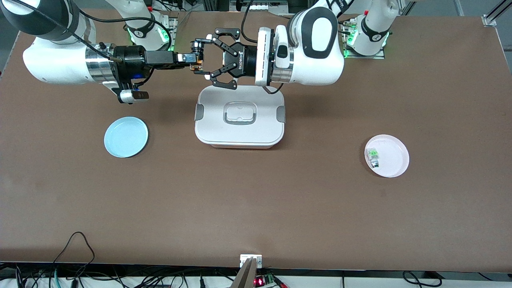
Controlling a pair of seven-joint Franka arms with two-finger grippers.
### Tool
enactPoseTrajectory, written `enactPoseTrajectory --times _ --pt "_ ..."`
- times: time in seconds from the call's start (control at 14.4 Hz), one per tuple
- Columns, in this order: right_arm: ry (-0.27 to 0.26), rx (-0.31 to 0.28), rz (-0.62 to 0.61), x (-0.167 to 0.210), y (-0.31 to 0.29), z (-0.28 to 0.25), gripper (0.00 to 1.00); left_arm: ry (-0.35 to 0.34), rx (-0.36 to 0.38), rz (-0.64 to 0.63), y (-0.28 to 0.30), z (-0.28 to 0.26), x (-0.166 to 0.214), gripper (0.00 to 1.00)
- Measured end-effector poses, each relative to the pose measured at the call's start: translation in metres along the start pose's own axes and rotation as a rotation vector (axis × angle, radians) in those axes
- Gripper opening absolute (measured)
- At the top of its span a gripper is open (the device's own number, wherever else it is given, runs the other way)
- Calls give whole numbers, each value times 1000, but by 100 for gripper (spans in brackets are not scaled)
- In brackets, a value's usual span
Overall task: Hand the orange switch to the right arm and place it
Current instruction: 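Grasp the switch with the right gripper beside the left gripper, then open the left gripper and pull it back while the right gripper holds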
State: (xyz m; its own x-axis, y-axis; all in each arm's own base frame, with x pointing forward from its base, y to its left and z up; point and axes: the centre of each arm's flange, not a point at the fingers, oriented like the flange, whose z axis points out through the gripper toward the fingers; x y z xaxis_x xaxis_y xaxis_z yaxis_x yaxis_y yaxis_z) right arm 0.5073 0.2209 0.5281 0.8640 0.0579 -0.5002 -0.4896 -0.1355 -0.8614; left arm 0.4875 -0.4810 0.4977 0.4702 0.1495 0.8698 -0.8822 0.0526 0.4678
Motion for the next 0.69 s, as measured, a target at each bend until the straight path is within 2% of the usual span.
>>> enactPoseTrajectory --times 0.07,0.21,0.69 --pt "0 0 3 0 0 0 62 0 0 0 0 0 0 72" --pt "1 2 5 -1 -1 0 44 1 0 0 0 0 0 72" --pt "4 2 -1 -1 -2 -1 42 6 1 -11 0 0 0 72"
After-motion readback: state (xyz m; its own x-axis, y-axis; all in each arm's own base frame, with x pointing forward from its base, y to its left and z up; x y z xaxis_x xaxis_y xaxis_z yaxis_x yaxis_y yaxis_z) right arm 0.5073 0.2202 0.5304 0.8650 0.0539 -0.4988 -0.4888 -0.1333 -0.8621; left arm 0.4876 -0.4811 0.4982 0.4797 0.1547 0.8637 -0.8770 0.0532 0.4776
